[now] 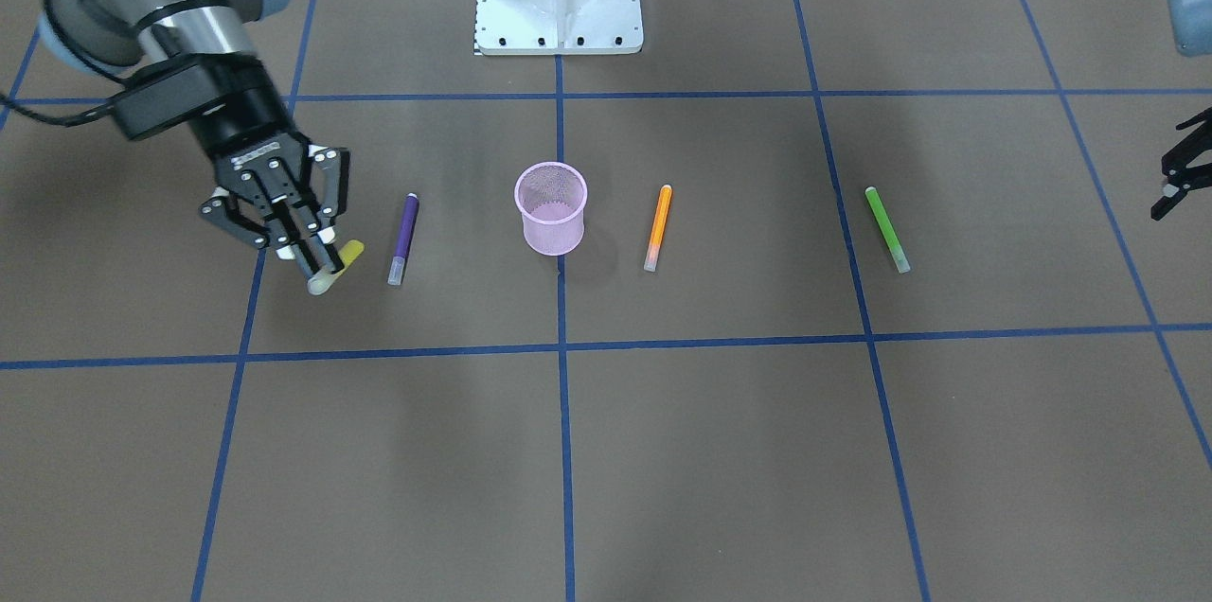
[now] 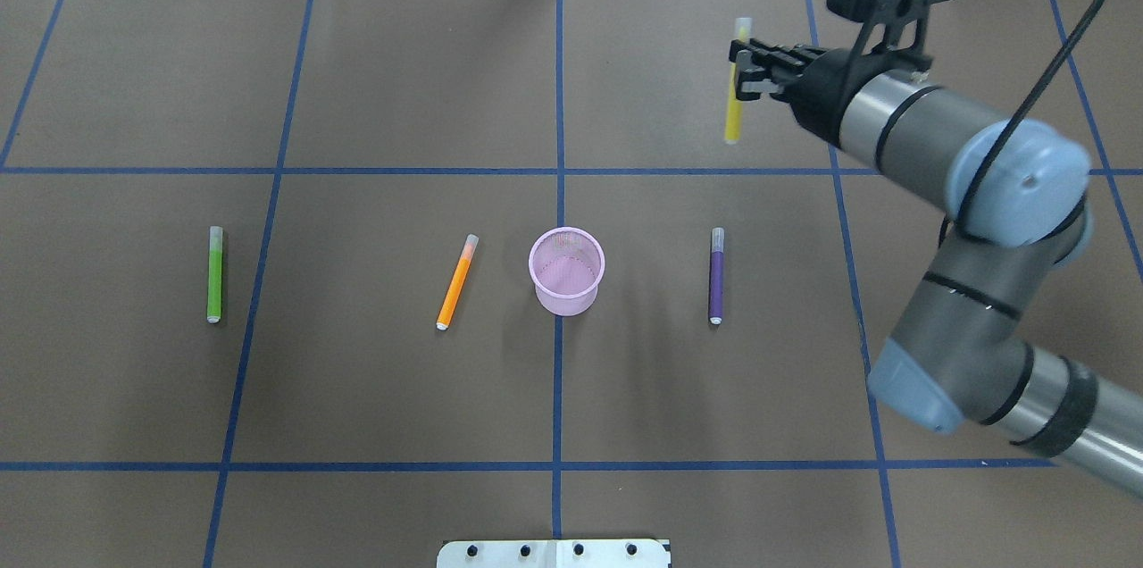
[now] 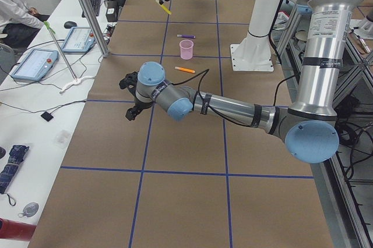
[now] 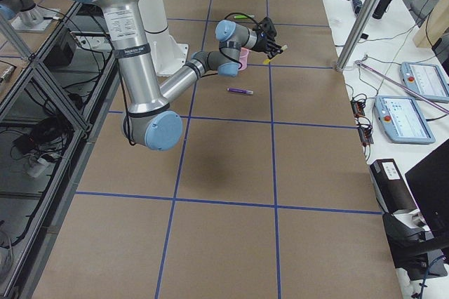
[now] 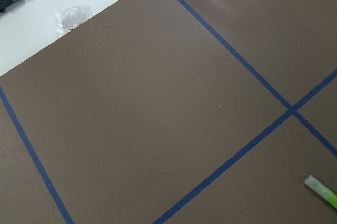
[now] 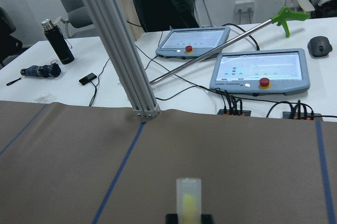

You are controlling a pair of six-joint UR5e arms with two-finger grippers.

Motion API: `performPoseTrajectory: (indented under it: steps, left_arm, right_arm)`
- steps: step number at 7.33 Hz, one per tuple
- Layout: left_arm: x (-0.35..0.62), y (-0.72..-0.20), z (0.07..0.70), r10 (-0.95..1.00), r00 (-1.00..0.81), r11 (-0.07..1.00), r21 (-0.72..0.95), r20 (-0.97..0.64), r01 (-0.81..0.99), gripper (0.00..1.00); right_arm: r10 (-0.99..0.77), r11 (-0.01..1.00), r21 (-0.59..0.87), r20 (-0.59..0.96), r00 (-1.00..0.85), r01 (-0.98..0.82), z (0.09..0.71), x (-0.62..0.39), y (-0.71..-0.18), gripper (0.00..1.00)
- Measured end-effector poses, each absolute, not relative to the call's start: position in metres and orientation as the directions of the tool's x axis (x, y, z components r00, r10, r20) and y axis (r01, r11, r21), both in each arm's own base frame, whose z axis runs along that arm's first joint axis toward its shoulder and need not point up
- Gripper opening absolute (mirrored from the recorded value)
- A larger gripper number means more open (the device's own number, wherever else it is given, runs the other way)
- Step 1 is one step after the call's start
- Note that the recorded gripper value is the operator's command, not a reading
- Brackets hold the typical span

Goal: Collect pens into pen holder
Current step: 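Carry the yellow marker upright in the right gripper toward the pink cup, then lower the yellow marker into the pink cup and open the right gripper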

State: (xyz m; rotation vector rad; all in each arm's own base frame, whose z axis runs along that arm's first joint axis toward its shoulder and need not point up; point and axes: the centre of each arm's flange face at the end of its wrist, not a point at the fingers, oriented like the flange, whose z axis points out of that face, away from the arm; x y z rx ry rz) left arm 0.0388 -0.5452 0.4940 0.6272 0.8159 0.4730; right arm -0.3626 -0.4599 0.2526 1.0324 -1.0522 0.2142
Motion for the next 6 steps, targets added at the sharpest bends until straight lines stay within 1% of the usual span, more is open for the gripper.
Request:
performPoseTrajectory:
  steps: [2,4,6]
  left_arm:
    - [0.051,-0.546,0.490,0.600,0.592,0.731,0.669,-0.538,-0.133,1.00]
    - [0.055,-0.547,0.491,0.599,0.588,0.733,0.667,-0.543,-0.131,1.00]
    - [0.055,-0.547,0.491,0.598,0.588,0.735,0.666,-0.544,-0.131,1.00]
  right_arm:
    - [-0.316,0.492,0.611,0.789,0.527,-0.620,0.214,-0.436,-0.419,0.00]
    - [-0.320,0.478,0.641,0.764,0.560,-0.601,0.183,-0.486,-0.389,0.00]
    - [-0.308,0.461,0.667,0.739,0.599,-0.586,0.179,-0.524,-0.365,0.00]
